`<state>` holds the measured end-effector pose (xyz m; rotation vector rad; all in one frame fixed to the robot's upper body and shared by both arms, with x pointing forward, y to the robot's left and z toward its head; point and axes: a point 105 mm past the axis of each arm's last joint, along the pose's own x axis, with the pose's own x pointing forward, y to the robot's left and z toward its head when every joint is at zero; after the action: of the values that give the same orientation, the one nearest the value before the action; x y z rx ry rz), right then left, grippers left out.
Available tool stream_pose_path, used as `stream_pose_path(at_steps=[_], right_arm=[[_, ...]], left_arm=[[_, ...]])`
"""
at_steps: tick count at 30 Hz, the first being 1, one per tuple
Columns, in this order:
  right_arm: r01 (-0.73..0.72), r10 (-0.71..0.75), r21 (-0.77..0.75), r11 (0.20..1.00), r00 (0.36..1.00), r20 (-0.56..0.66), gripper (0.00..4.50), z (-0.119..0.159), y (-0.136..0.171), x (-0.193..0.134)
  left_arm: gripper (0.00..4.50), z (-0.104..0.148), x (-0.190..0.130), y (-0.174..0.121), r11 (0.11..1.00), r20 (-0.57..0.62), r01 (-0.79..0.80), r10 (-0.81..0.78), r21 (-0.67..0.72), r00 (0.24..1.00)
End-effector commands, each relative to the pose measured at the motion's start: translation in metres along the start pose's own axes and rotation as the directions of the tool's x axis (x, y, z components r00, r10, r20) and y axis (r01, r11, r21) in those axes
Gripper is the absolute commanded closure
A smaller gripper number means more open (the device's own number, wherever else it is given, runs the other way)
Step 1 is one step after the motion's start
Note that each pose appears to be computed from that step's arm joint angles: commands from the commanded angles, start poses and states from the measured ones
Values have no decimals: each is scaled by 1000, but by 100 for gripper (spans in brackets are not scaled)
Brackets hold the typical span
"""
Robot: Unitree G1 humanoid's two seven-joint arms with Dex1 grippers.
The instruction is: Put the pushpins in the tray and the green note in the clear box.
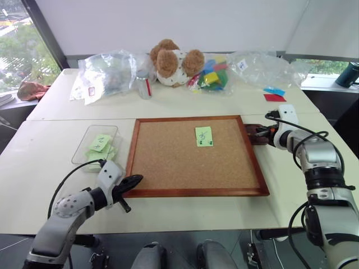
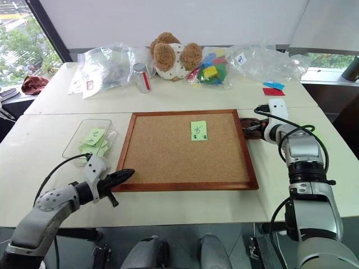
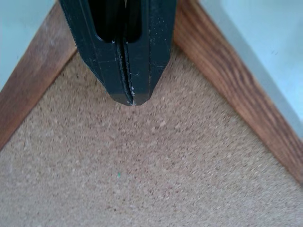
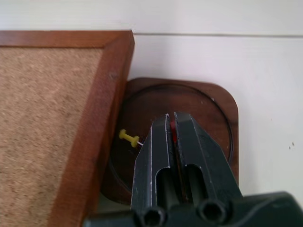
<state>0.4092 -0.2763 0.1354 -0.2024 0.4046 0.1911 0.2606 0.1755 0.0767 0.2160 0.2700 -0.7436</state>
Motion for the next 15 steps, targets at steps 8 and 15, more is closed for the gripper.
stream_pose_path(at_steps=[8,15], right_arm=[[6,-4,-21,1000,997,76,448,24,0,-1],[11,-9,-26,1000,997,74,448,23,-1,-1]], left_arm=[[450,-31,-16,21,995,-162,-99,99,12,982],[450,-52,-40,34,989,-225,-151,149,8,963]])
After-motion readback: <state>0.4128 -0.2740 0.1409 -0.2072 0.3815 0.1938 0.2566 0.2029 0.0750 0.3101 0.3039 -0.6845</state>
